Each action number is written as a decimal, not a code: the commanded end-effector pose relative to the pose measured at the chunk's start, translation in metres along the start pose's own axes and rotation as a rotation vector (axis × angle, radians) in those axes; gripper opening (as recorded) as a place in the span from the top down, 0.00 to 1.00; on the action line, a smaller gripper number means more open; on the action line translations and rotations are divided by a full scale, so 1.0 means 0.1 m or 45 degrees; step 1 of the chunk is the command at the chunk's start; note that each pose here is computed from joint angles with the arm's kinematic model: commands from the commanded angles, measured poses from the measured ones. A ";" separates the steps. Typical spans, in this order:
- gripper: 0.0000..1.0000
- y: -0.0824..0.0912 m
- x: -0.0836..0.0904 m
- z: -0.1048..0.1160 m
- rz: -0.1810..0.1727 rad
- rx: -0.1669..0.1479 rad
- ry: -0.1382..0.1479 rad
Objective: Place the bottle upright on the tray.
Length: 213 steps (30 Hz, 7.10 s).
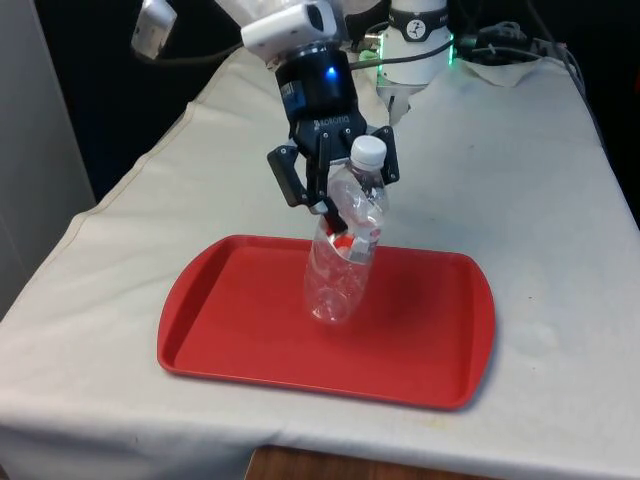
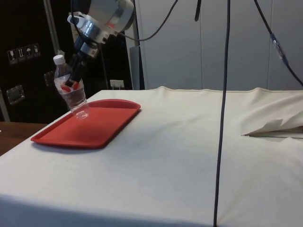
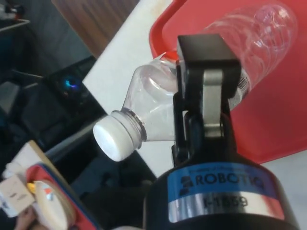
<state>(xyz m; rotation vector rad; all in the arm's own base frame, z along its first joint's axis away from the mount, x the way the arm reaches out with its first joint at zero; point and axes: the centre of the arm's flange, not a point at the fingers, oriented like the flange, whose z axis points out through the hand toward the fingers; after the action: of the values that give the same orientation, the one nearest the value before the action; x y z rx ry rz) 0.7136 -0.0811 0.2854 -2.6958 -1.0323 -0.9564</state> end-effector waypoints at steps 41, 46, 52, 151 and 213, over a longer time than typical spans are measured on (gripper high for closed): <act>0.86 -0.02 -0.26 0.15 0.008 0.004 0.132; 0.86 -0.01 -0.26 0.15 0.023 0.017 0.144; 0.86 0.01 -0.29 0.13 0.039 0.022 0.152; 0.00 0.02 -0.46 0.19 0.105 0.154 0.187; 0.00 0.30 -0.31 -0.45 0.082 0.141 0.257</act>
<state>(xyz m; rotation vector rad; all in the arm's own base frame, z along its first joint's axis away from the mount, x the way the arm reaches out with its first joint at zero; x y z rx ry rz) 0.6941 -0.1353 0.3032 -2.4643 -0.9274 -1.0961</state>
